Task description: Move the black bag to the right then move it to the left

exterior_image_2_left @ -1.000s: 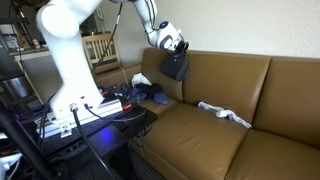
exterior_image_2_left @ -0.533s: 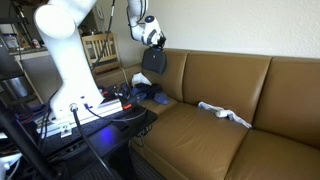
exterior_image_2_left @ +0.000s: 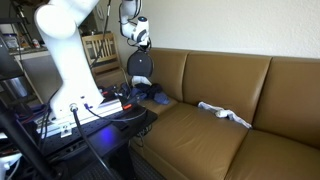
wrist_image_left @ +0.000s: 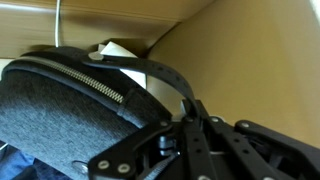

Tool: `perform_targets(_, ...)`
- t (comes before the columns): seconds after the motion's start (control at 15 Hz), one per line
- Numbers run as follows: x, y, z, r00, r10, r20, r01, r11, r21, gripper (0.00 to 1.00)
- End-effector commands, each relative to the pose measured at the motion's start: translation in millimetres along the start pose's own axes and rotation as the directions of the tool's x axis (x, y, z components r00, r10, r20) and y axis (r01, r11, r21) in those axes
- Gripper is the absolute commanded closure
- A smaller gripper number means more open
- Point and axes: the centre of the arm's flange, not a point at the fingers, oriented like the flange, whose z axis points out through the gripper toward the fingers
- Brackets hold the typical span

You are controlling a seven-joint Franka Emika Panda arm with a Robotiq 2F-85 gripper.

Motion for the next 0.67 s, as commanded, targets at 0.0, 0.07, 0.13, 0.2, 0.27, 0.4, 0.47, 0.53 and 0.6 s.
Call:
perform_targets(0.0,-9.1,7.8,7.5,0.993,-0.122,-0.002,0.121,0.990,-0.068,0.99)
perform_targets(0.07,-9.7,12.2,10.9,0.989,-0.148,-0.002,0.147,0.986,-0.080,0.99)
perform_targets(0.13,-11.3,16.2,13.7,0.985,-0.175,-0.003,0.174,0.981,-0.081,0.99)
perform_targets(0.2,-11.9,19.1,15.9,0.983,-0.186,0.008,0.186,0.979,-0.089,0.99)
perform_targets(0.27,-14.1,21.9,14.8,0.978,-0.209,0.012,0.209,0.974,-0.084,0.99)
perform_targets(0.4,-17.9,25.2,13.9,0.970,-0.243,0.019,0.243,0.967,-0.074,0.99)
perform_targets(0.47,-20.1,25.7,11.7,0.965,-0.260,0.019,0.261,0.964,-0.059,0.99)
perform_targets(0.53,-21.5,24.0,9.4,0.964,-0.265,0.029,0.266,0.963,-0.049,0.99)
perform_targets(0.6,-22.6,21.9,5.9,0.962,-0.271,0.032,0.272,0.962,-0.035,0.99)
